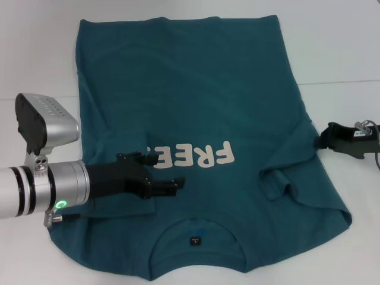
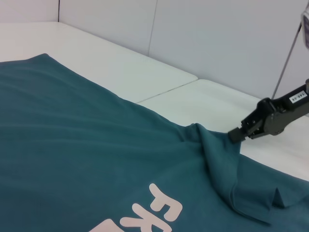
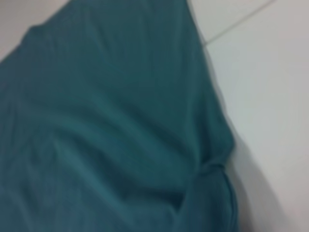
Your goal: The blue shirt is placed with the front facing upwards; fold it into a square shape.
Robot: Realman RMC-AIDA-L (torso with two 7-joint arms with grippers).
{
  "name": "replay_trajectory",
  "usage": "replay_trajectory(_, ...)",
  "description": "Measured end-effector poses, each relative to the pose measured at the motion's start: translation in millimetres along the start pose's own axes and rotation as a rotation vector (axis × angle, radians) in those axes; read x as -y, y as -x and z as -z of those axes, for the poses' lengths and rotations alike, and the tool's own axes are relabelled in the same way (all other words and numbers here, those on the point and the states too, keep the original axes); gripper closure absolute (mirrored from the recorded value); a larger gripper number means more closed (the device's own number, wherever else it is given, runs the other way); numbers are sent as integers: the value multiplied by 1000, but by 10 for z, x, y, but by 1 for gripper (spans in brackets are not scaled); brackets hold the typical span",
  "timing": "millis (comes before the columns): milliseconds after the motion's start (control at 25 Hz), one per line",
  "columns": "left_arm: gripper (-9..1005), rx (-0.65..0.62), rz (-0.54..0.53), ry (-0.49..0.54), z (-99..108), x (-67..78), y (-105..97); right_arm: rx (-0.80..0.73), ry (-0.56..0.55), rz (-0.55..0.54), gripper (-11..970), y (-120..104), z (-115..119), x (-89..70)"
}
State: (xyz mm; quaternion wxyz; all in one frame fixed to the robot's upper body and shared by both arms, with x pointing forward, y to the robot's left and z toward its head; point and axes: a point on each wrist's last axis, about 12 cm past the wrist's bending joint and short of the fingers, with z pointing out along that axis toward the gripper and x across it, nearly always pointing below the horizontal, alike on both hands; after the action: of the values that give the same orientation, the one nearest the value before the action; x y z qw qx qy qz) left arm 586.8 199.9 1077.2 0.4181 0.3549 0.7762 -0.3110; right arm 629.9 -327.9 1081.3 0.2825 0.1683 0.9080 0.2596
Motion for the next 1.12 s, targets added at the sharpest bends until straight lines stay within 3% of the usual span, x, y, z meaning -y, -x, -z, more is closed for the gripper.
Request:
replay_trajectory(560,118,23,8,-1,2,1,22,85,89,-9,875,134,-61,-303)
replay_trajectory(1120,132,41,7,-6,11,6,30,144,100,17,823,207,-206,-602)
